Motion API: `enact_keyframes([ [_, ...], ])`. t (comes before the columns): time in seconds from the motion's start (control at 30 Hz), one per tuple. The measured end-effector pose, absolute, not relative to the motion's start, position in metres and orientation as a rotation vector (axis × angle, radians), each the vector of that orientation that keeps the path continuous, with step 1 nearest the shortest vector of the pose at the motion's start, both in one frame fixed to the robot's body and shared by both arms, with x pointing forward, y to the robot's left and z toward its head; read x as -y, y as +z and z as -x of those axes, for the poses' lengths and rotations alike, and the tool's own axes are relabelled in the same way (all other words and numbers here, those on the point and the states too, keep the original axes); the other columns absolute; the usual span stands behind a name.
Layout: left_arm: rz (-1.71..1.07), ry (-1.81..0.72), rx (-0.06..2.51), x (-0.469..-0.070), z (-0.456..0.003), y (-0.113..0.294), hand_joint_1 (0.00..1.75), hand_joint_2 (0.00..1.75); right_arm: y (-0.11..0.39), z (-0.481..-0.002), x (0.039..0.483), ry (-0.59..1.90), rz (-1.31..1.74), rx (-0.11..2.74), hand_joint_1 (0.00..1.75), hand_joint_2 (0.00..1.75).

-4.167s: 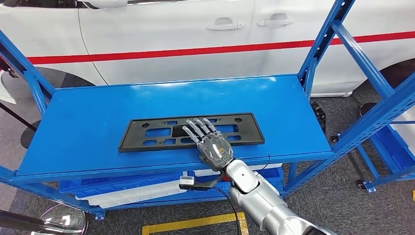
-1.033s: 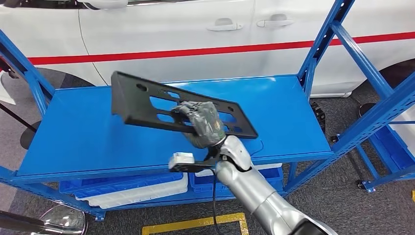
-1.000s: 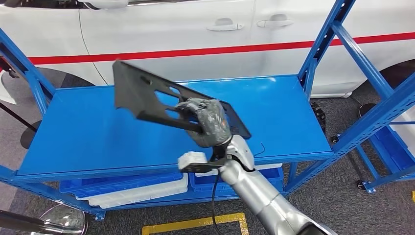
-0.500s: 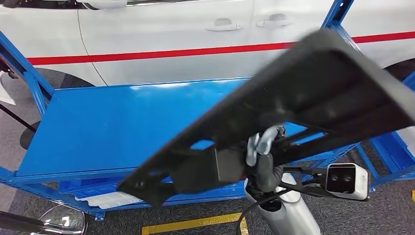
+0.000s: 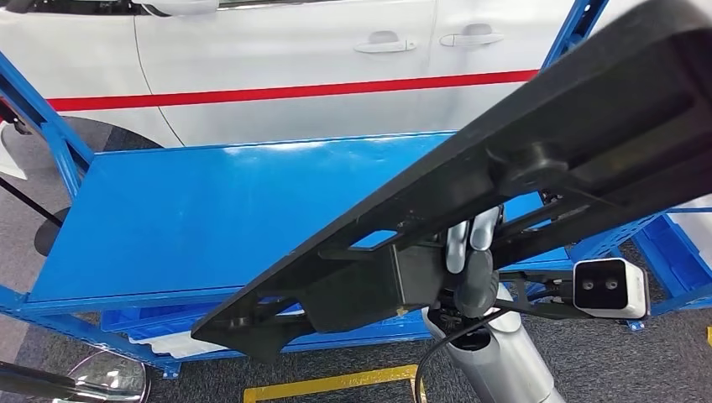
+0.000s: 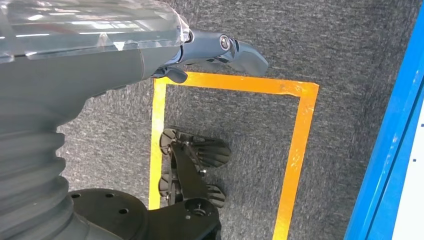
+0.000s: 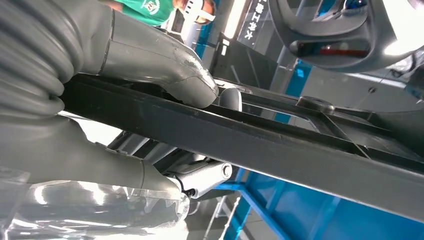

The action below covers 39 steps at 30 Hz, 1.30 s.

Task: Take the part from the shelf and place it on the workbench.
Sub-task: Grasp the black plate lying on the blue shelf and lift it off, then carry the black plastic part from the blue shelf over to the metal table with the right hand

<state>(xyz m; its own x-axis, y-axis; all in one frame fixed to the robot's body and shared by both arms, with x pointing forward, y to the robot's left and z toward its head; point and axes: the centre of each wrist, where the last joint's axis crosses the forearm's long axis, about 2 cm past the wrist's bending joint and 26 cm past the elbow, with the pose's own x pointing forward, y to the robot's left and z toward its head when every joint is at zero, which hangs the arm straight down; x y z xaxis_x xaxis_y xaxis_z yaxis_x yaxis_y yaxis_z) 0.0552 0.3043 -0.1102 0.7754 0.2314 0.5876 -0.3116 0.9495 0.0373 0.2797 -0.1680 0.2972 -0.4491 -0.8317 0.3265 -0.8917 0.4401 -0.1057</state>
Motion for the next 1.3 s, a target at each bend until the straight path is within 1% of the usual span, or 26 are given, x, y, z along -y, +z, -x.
enact_keyframes([
  [0.23,-0.121,0.3,0.642,-0.306,-0.057,-0.11,0.0,1.75,0.298,-0.291,0.174,0.465,-1.44,2.477,1.75,1.75],
  [0.57,-0.115,0.315,0.662,-0.308,-0.057,-0.11,0.0,1.75,0.297,-0.307,0.183,0.51,-1.37,2.445,1.75,1.75],
  [1.3,-0.122,0.33,0.671,-0.31,-0.056,-0.11,0.0,1.75,0.314,-0.322,0.168,0.574,-1.405,2.409,1.75,1.75],
])
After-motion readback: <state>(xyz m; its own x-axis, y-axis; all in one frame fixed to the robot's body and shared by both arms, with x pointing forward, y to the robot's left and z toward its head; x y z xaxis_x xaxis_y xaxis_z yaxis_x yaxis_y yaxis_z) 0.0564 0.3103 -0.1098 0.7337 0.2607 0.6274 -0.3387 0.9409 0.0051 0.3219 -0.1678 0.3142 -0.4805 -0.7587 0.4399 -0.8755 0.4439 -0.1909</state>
